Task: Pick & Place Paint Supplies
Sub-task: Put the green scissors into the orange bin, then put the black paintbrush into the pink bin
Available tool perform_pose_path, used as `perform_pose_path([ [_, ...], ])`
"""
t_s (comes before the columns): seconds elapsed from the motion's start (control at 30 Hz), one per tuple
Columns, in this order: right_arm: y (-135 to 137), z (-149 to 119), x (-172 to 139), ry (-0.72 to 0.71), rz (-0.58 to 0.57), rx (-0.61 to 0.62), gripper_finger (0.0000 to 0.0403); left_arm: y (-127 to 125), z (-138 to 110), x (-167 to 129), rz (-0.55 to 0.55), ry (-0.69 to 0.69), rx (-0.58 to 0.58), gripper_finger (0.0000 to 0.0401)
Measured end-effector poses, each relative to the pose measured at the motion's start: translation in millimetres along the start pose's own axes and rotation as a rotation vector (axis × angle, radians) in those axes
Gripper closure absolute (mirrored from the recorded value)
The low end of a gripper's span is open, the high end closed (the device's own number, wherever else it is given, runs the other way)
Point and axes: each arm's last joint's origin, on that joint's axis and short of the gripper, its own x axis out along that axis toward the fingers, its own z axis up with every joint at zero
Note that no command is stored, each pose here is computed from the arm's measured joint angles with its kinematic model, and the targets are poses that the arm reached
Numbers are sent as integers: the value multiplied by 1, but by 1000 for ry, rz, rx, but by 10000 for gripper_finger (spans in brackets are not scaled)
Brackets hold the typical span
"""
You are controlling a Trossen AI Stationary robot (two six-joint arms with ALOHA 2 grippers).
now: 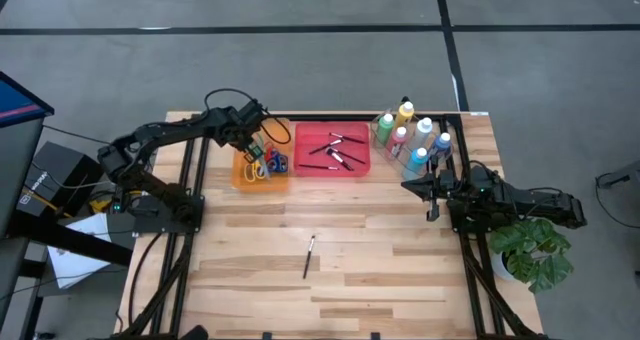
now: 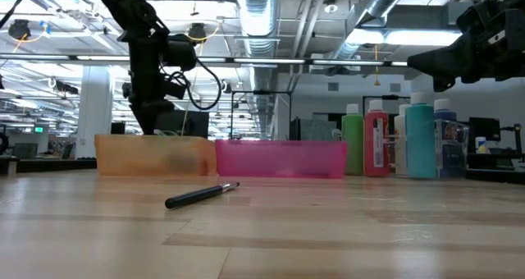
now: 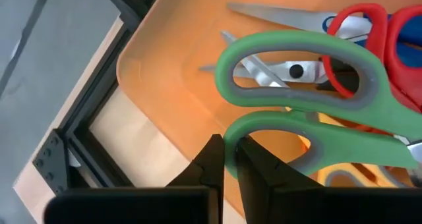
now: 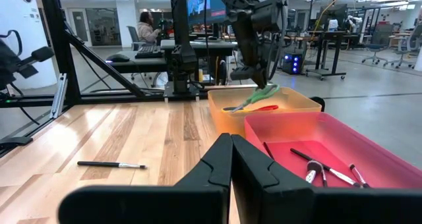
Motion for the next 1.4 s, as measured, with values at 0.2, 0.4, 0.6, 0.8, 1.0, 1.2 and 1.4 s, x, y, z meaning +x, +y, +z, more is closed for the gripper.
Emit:
perform_pose_path([
  [0.2,0,0,0,0,0,0,403,-1,0,0,-23,-6,36,374],
  [0.4,0,0,0,0,0,0,403,-1,0,0,-27,-9,40,325],
  [0.6,0,0,0,0,0,0,403,-2,0,0,-28,-9,39,251],
  [0.8,0,0,0,0,0,0,403,-10,9,-16,-41,-41,51,172],
  [1.0,0,0,0,0,0,0,403,-33,19,-64,-146,-205,17,132],
  [1.2,0,0,0,0,0,0,403,-76,5,-113,-307,-335,11,129],
  [1.4,0,0,0,0,0,0,403,-131,-21,-138,-449,-341,3,146],
])
